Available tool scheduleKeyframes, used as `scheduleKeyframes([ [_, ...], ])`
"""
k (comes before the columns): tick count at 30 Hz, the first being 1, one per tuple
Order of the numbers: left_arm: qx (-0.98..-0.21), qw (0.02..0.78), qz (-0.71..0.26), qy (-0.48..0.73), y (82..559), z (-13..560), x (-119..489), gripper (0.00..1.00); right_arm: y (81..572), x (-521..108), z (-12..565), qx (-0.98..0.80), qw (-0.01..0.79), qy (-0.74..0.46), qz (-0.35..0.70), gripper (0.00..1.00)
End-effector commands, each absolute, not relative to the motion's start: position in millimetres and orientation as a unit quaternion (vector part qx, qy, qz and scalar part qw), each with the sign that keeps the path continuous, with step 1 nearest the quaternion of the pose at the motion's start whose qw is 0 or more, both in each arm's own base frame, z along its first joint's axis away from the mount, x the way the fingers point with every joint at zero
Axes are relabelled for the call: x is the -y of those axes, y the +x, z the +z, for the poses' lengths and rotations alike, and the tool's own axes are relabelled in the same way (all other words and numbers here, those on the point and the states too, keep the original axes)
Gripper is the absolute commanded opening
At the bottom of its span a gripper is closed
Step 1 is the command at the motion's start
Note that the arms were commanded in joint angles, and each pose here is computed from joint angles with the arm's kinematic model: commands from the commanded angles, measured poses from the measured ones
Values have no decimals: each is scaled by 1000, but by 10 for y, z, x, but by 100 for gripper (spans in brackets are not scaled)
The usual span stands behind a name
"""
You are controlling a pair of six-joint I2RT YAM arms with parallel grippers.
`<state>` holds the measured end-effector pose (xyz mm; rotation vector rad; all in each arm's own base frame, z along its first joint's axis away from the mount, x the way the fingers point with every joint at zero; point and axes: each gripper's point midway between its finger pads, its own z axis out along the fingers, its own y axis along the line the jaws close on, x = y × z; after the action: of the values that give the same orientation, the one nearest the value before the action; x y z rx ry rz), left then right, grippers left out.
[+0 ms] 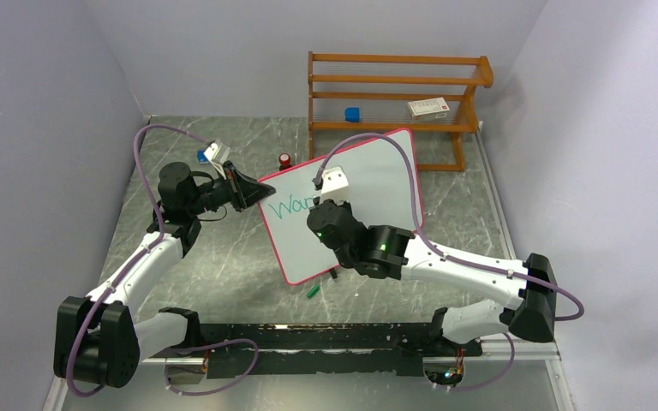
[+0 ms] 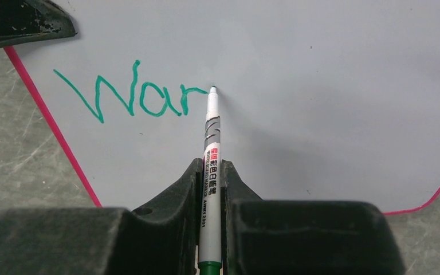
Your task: Write a sentence on the whiteboard
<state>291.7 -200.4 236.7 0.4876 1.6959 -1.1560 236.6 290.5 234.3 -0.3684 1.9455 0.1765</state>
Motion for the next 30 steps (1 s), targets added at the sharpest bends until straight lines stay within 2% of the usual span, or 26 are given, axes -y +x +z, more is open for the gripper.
scheduleKeyframes([
  [1, -744, 471, -420, 221, 2941, 1834, 1939, 5, 2438, -2919, 2415, -815, 557, -137, 79, 0],
  [30, -744, 470, -421, 221, 2942, 1835, 1942, 5, 2336, -2838, 2054, -845, 506, -158, 67, 0],
])
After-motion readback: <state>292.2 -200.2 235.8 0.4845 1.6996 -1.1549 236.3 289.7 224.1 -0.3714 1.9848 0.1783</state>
